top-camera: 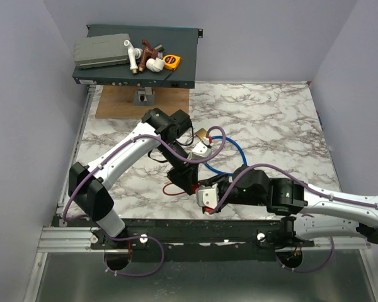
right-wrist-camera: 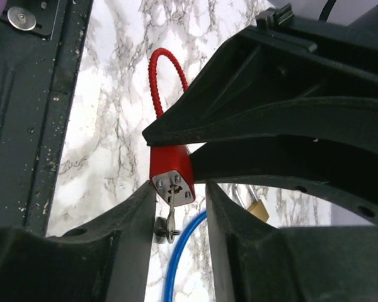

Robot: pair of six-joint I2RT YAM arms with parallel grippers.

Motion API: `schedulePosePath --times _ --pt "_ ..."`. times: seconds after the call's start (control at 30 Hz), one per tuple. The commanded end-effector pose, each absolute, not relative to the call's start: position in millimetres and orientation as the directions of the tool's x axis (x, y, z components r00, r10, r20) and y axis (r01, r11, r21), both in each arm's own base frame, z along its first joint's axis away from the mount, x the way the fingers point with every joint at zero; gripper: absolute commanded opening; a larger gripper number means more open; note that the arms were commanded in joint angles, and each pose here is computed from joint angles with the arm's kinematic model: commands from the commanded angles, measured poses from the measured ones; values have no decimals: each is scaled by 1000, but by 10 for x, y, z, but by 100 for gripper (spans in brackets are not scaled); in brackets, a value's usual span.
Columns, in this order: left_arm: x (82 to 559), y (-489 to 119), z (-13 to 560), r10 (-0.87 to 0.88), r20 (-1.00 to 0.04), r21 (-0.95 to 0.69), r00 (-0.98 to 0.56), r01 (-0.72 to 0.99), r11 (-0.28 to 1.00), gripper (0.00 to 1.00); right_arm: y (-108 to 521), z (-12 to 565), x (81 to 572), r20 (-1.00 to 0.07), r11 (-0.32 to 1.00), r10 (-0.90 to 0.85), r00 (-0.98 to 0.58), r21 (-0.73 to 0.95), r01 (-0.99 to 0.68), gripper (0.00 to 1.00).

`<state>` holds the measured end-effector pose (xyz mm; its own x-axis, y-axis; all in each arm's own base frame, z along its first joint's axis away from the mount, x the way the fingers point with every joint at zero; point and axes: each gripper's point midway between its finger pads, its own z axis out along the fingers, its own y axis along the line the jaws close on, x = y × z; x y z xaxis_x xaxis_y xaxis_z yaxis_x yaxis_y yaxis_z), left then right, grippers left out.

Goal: Unlock with the key
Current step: Unlock the lock.

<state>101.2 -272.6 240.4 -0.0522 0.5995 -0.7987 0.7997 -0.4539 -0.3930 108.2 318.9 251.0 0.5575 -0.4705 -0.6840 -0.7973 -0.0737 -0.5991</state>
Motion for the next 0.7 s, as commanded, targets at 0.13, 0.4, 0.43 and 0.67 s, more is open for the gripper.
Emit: schedulePosePath --times 0.13,0.4,0.43,0.67 --pt "831 -2708 2619 544 -836 -391 -73 775 -496 0 3317 2621 1150 -669 -51 -427 609 -654 -754 30" --pt "875 -2747 2616 547 -834 -394 -75 775 -494 0 3436 2631 1019 -705 -98 -378 600 -613 -784 8" --pt "888 -2751 2622 548 -834 -390 -72 778 -492 2 3441 2632 997 -715 -101 -373 591 -601 -792 4" --pt "1086 -2714 2662 570 -819 -369 -66 821 -435 37 3326 2532 966 -758 -71 -425 495 -517 -853 1"
